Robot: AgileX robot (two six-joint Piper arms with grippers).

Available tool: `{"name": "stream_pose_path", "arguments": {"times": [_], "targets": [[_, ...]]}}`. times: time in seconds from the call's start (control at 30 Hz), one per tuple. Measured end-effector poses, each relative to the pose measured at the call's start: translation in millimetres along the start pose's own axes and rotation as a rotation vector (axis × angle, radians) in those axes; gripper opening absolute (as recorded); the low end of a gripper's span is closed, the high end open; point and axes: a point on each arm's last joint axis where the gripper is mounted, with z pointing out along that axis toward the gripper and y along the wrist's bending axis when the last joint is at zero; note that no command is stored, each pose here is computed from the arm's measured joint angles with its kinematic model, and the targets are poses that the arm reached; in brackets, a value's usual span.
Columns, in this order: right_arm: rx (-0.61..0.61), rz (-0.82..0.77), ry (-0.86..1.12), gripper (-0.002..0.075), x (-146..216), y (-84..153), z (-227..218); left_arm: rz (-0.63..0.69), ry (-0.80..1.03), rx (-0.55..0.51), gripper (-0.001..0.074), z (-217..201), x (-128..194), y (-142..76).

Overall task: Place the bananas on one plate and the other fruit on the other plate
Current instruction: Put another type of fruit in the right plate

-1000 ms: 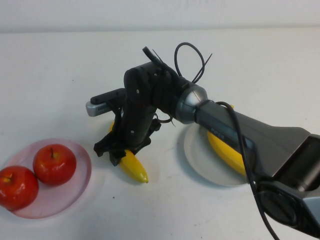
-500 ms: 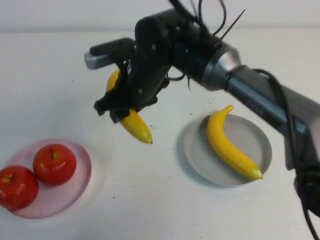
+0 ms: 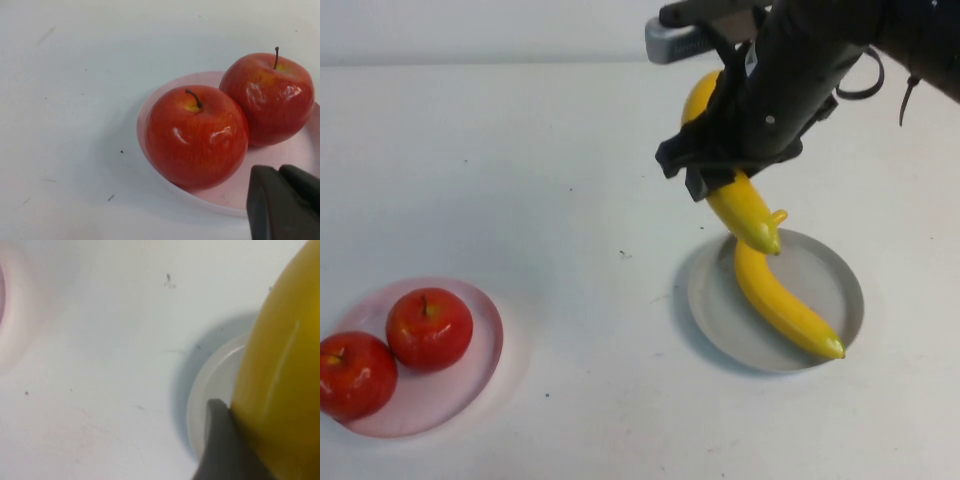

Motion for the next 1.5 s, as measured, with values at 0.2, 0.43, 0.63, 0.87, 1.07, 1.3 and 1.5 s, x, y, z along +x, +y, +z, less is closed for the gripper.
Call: {"name": "stream_pose_path", "arguments": {"times": [0.2, 0.43, 0.63, 0.87, 1.07, 1.3, 1.5], "targets": [[0.021, -0.002, 0.142, 0.0317, 16, -2, 44, 0.000, 0.000, 0.000, -0.0004, 0, 0, 0], [0.044, -0.008, 0.296, 0.0317, 27, -2, 111, 0.000, 0.000, 0.000, -0.0004, 0, 0, 0], [0.047, -0.025, 0.340, 0.0317, 31, -2, 132, 0.000, 0.000, 0.000, -0.0004, 0, 0, 0], [0.047, -0.027, 0.341, 0.0371, 31, -2, 133, 0.000, 0.000, 0.000, -0.0004, 0, 0, 0], [0.047, -0.027, 0.341, 0.0426, 31, -2, 133, 0.000, 0.000, 0.000, -0.0004, 0, 0, 0], [0.035, -0.021, 0.319, 0.0413, 29, -1, 123, 0.000, 0.000, 0.000, -0.0004, 0, 0, 0], [0.003, -0.012, 0.219, 0.0268, 22, 1, 78, 0.000, 0.000, 0.000, -0.0004, 0, 0, 0]]}}
